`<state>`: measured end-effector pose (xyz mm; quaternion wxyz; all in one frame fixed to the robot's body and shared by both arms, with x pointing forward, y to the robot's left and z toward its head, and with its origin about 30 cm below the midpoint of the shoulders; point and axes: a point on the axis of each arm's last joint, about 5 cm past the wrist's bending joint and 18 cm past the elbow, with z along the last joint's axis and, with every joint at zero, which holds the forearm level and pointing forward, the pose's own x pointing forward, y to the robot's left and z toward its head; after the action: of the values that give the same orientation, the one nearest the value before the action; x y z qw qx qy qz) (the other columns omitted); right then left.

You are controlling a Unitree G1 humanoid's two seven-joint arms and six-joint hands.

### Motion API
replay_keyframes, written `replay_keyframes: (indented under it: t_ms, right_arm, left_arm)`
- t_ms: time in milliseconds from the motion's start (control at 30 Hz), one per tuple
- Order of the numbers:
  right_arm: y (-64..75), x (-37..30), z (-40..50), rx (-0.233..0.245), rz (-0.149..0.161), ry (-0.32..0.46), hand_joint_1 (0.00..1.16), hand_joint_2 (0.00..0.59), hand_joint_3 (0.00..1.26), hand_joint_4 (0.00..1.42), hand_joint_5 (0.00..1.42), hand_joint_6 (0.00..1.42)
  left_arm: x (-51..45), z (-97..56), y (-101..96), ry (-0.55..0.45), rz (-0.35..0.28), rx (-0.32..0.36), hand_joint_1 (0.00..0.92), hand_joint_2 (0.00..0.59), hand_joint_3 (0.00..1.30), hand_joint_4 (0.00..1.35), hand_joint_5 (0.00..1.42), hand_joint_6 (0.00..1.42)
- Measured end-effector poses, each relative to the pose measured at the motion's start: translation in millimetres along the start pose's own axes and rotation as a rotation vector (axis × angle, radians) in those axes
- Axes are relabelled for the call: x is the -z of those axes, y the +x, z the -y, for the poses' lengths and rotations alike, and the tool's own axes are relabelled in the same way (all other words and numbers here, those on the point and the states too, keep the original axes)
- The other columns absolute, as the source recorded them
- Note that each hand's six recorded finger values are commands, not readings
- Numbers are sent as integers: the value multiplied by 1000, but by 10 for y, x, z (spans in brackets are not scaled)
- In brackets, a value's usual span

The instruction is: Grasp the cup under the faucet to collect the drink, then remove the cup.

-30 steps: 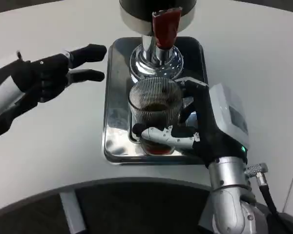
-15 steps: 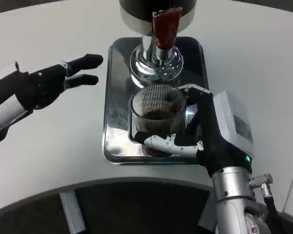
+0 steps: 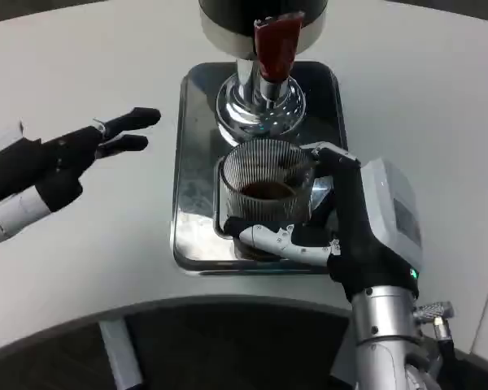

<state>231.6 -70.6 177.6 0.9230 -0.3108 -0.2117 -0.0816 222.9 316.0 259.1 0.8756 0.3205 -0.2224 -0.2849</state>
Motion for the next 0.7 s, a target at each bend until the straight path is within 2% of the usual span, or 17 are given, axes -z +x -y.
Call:
replay_keyframes:
  t_ms: [200,400,567,700]
  right_arm:
    - [-54,-26,53,22,12,19,1054,106,942,1068,1114,1322]
    - [-126,-37,105,34,14,31,1050,106,946,1068,1121,1327]
    - [-173,-53,166,36,28,32,1047,105,950,1068,1122,1330]
    - [-219,-51,232,32,50,18,1045,105,954,1068,1123,1332]
  left_arm:
    - [2,78,-49,51,-45,-29,0,29,44,0,0,0]
    - [6,163,-83,99,-51,-55,0,22,26,0,0,0]
    - [34,253,-106,112,-45,-62,0,17,1,0,0,0]
    - [51,328,-127,137,-29,-71,0,16,0,0,0,0]
